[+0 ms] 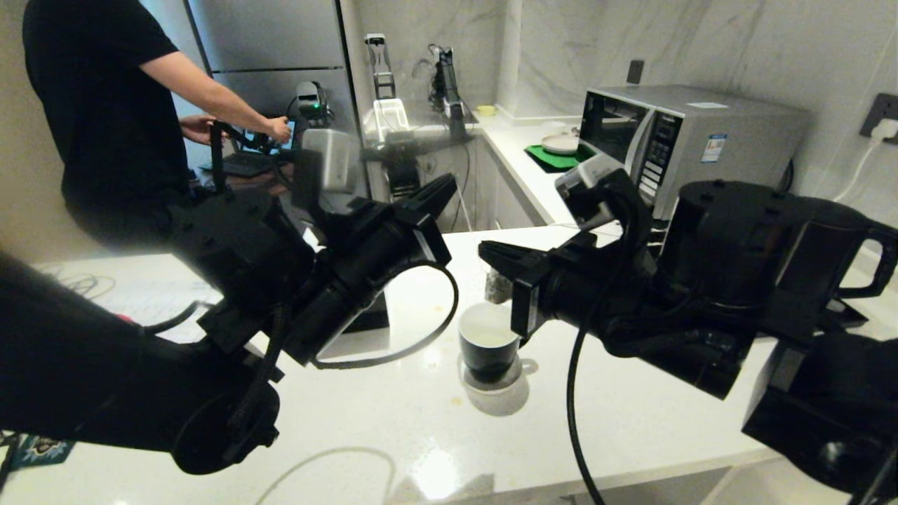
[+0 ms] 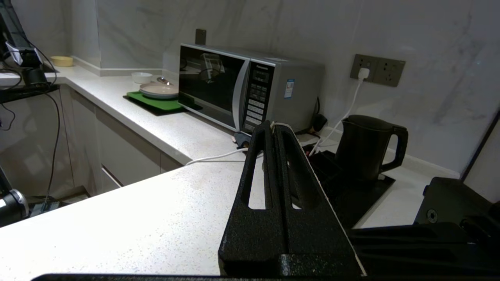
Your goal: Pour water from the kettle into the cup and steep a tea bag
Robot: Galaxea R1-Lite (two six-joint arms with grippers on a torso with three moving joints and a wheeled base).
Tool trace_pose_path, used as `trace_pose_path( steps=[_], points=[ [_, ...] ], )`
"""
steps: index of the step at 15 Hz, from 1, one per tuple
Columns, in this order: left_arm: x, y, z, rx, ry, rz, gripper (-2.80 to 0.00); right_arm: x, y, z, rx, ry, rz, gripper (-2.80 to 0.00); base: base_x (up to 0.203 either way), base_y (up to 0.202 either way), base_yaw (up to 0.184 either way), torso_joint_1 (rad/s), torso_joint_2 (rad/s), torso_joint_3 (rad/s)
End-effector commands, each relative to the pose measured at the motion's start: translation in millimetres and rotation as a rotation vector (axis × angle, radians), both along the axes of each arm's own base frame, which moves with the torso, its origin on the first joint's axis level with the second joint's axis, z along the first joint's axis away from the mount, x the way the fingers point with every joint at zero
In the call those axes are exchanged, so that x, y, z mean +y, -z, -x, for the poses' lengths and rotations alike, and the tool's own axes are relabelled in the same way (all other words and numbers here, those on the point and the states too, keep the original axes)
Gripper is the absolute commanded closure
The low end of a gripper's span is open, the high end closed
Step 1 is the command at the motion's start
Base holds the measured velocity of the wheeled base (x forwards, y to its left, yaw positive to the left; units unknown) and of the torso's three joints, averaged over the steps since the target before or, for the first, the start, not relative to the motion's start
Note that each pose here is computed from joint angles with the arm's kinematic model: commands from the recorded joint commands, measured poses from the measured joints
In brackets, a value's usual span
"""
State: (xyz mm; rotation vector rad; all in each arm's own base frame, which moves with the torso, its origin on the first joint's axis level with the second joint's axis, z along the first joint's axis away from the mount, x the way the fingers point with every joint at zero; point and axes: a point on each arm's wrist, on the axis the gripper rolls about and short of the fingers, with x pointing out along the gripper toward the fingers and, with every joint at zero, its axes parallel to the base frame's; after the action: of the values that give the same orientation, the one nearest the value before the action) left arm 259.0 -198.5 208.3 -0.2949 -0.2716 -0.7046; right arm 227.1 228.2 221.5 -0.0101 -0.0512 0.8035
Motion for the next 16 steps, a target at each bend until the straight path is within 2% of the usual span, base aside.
trace_pose_path(
  steps=[1, 10, 11, 16],
  points=[
    [1, -4, 2, -0.014, 0.002, 0.012, 0.00, 3, 1, -2, -0.004, -0.003, -0.004, 0.00, 0.000, 0.000, 0.000, 0.000, 0.00, 0.000],
    [4, -14, 7, -0.040, 0.002, 0.033, 0.00, 9, -3, -9, -0.013, 0.000, -0.014, 0.00, 0.000, 0.000, 0.000, 0.000, 0.00, 0.000],
    [5, -15, 7, -0.040, 0.002, 0.033, 0.00, 9, -3, -9, -0.013, 0.001, -0.013, -2.80, 0.000, 0.000, 0.000, 0.000, 0.00, 0.000],
    [5, -15, 8, -0.042, 0.002, 0.034, 0.00, 8, -7, -8, -0.028, 0.004, -0.026, -2.80, 0.000, 0.000, 0.000, 0.000, 0.00, 0.000]
  ],
)
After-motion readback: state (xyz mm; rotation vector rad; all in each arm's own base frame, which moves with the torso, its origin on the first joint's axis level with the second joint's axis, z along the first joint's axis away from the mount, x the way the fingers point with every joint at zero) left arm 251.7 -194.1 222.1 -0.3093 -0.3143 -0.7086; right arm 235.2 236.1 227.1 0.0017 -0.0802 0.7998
